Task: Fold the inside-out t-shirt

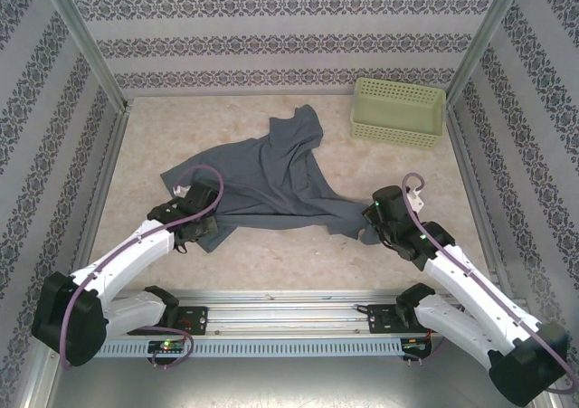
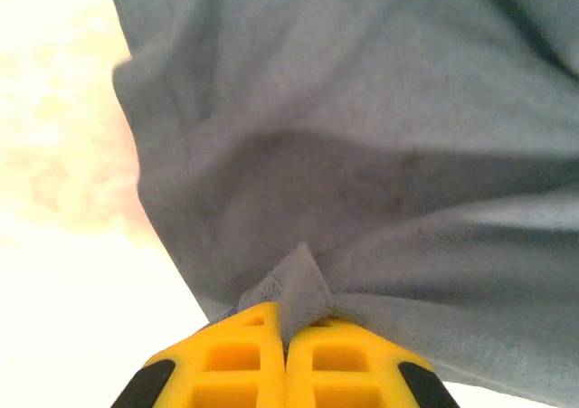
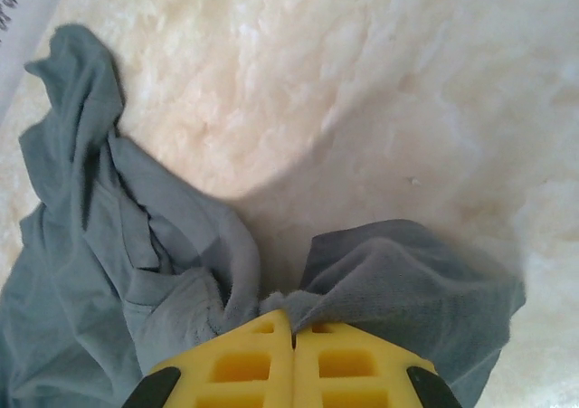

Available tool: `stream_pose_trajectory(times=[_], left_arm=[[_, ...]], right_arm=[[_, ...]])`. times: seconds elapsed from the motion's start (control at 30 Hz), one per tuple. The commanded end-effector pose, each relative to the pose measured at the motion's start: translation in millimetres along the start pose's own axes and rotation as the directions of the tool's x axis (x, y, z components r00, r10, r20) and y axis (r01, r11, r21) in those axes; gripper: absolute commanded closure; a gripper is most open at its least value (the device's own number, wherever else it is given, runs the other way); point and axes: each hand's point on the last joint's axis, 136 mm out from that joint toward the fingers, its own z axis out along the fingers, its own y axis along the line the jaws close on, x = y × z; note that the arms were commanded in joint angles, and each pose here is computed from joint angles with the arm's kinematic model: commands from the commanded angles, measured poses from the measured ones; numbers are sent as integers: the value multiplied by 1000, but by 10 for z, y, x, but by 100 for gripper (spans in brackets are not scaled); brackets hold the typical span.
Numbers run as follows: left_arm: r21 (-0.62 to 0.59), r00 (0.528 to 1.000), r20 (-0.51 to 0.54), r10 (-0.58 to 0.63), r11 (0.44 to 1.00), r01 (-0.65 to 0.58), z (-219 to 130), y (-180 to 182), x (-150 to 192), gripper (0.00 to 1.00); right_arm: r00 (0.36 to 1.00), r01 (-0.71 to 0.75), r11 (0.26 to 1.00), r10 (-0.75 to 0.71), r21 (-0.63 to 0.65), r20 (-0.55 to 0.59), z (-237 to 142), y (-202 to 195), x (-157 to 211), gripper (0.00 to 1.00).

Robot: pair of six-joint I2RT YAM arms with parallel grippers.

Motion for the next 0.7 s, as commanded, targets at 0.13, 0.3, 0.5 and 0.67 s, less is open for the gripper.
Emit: stream_pose_trajectory(times=[0.13,0.3,0.5,0.67], left_arm=[[25,998,-55,19,1000,-18,-38,91,-25,100],[38,997,-67,-28,999,31,-32,161,54,96],[55,988,-134,-77,995,85,160,193,184,76],[6,982,-157,-102,995,104,285,286,180,68]], right_arm=[[997,77,996,-75,52,-25,154,16,-13,100],[994,100,993,-96,70,-55,255,51,-100,100],[986,136,989,-130,54,-103,389,176,-48,100],[976,161,986,-153,41,-154,507,279,25,100]])
